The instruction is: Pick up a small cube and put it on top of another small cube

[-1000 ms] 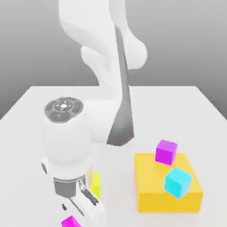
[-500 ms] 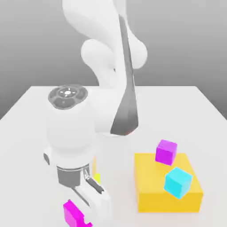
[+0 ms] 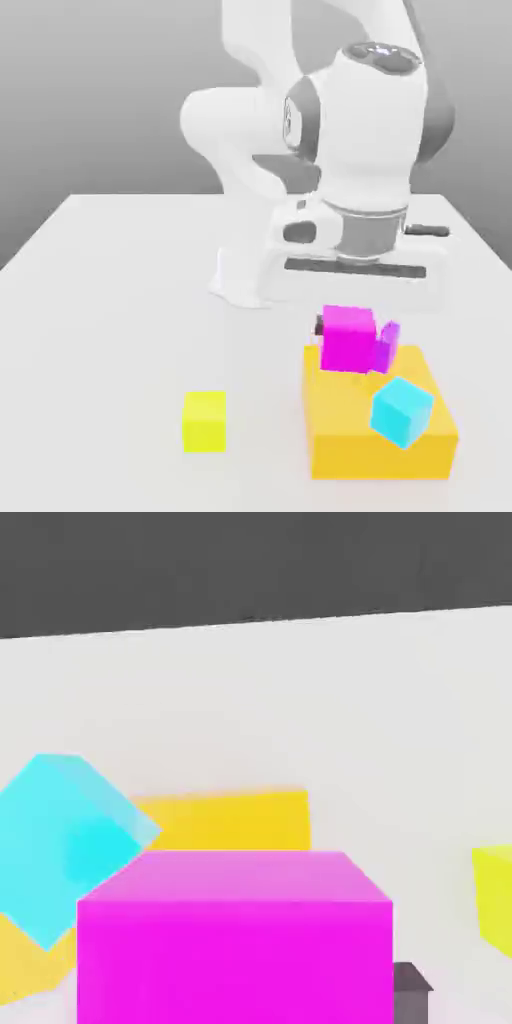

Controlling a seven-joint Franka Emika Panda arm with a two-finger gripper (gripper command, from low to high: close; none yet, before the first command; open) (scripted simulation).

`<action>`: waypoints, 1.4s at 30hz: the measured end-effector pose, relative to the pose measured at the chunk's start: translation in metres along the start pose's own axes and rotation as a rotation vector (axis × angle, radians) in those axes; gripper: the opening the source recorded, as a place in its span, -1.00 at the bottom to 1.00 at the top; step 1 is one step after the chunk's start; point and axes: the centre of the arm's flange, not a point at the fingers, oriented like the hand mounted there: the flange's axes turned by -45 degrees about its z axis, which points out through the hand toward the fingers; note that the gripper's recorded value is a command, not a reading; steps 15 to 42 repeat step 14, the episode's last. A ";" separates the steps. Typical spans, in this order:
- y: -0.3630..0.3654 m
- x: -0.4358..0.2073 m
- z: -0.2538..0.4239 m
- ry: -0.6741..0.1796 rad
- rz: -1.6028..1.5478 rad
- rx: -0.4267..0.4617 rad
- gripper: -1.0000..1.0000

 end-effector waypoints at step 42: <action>-0.044 -0.064 0.042 0.007 -0.313 0.026 1.00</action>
